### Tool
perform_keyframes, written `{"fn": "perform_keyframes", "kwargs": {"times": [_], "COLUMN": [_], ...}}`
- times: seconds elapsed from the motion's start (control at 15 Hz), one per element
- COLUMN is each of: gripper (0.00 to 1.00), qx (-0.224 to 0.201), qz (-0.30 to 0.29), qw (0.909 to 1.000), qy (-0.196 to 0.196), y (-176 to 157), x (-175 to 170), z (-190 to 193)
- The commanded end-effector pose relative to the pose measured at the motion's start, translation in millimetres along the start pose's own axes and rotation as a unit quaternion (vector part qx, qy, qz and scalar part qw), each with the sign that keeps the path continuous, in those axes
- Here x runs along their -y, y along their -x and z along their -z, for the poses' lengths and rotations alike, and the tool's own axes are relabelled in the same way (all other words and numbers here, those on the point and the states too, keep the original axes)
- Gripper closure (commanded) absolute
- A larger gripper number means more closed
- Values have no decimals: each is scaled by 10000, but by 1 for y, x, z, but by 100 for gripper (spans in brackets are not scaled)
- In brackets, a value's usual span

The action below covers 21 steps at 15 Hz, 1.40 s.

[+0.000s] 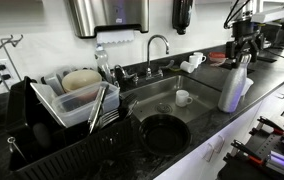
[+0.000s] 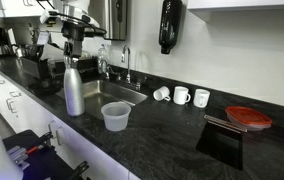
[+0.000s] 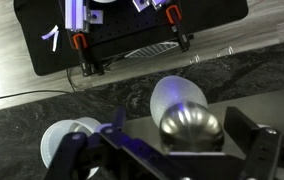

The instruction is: Put the silver flask in the sink

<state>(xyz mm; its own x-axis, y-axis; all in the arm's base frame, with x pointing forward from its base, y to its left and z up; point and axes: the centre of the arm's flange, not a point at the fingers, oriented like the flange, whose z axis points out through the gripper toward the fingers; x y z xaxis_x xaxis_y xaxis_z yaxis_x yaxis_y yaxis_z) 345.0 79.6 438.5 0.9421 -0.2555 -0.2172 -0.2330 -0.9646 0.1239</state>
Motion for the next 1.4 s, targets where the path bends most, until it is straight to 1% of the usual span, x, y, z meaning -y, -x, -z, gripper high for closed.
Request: {"fn": "perform_keyframes", "kwargs": {"times": [0.0, 0.07, 0.13, 0.47, 0.53, 0.67, 1.33], "gripper": [19, 28, 31, 67, 72, 77, 77], "qx": [-79, -70, -68, -80, -102, -104, -132], "qz": [-62, -53, -62, -50, -49, -34, 20], "qw": [9999, 9999, 9999, 9999, 9998, 9997, 9996], "qy": [-43, -72, -82, -132, -173, -228, -231], "y": [-7, -7, -7, -10, -10, -11, -10], "x": [0, 0, 0, 0, 1, 4, 2], "z": [0, -2, -2, -3, -1, 0, 5]}}
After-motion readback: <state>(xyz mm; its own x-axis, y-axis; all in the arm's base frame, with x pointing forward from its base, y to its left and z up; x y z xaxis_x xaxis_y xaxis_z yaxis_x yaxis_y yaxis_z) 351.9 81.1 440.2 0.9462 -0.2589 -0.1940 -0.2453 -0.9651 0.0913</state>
